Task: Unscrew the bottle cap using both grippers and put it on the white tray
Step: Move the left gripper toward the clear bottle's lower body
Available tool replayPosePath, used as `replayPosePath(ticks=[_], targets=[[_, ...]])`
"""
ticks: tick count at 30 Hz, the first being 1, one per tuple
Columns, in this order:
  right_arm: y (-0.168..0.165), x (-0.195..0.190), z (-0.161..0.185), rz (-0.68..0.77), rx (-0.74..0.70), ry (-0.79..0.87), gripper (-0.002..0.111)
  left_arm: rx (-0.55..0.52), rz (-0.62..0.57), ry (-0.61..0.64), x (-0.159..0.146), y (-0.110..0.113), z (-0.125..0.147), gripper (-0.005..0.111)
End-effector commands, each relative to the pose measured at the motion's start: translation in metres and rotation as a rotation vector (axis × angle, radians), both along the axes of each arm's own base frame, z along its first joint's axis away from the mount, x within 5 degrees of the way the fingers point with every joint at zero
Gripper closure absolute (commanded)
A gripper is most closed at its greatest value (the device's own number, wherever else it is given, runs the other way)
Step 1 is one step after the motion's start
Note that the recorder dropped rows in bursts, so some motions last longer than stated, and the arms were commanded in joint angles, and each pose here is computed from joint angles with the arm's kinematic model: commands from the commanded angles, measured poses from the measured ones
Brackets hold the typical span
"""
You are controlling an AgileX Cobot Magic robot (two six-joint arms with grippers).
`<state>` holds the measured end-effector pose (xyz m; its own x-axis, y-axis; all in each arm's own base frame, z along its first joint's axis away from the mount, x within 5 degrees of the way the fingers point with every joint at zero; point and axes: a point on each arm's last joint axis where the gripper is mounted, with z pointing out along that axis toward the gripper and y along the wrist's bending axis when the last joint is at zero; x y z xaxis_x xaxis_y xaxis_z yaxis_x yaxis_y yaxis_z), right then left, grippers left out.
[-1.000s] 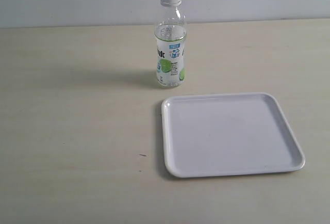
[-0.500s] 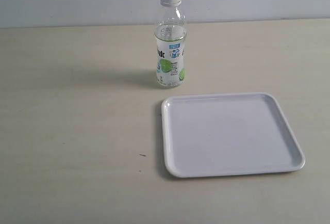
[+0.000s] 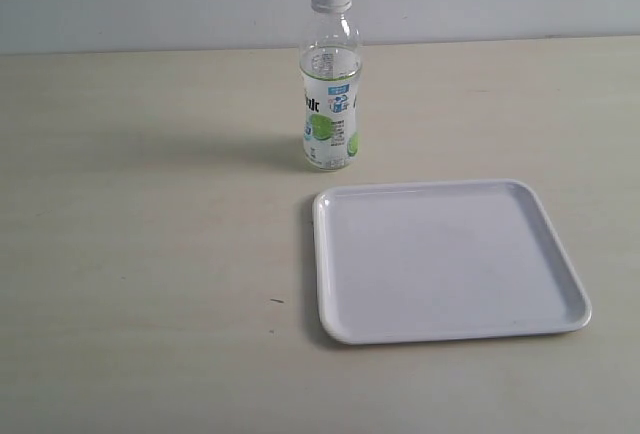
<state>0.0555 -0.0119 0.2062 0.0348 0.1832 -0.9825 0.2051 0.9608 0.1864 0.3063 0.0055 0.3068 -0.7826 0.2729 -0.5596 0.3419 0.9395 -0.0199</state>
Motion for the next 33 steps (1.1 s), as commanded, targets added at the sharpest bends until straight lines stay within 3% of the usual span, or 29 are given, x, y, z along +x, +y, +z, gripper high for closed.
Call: replayPosePath(ticks=[1,6,9,10,13,15,18,21,25,29,31,33], targets=[[0.0,0.0,-0.001,-0.003,-0.002,-0.004,0.108,0.057,0.392,-0.178,0.012,0.027,-0.009,0.107],[0.0,0.0,-0.001,-0.003,-0.002,-0.004,0.108,-0.084,0.446,-0.534,0.006,0.018,-0.025,0.107],[0.0,0.0,-0.001,-0.003,-0.002,-0.004,0.108,-0.053,0.327,-0.652,0.0,0.001,-0.045,0.107],[0.0,0.0,-0.001,-0.003,-0.002,-0.004,0.108,-0.027,0.239,-0.677,0.001,-0.008,-0.053,0.107],[0.0,0.0,-0.001,-0.003,-0.002,-0.004,0.108,-0.057,0.056,-0.674,0.004,-0.033,-0.072,0.107],[0.0,0.0,-0.001,-0.003,-0.002,-0.004,0.108,-0.139,-0.028,-0.654,0.007,-0.046,-0.082,0.107],[0.0,0.0,-0.001,-0.003,-0.002,-0.004,0.108,-0.309,-0.266,-0.649,0.008,-0.071,-0.1,0.107],[0.0,0.0,-0.001,-0.003,-0.002,-0.004,0.108,-0.447,-0.373,-0.663,0.012,-0.082,-0.12,0.107],[0.0,0.0,-0.001,-0.003,-0.002,-0.004,0.108,-0.386,-0.608,-0.657,0.017,-0.092,-0.15,0.107],[0.0,0.0,-0.001,-0.003,-0.002,-0.004,0.108,-0.36,-0.905,-0.543,0.017,-0.101,-0.178,0.107],[0.0,0.0,-0.001,-0.003,-0.002,-0.004,0.108,-0.385,-0.937,-0.513,0.021,-0.103,-0.186,0.107],[0.0,0.0,-0.001,-0.003,-0.002,-0.004,0.108,-0.394,-0.866,-0.503,0.03,-0.102,-0.196,0.107]])
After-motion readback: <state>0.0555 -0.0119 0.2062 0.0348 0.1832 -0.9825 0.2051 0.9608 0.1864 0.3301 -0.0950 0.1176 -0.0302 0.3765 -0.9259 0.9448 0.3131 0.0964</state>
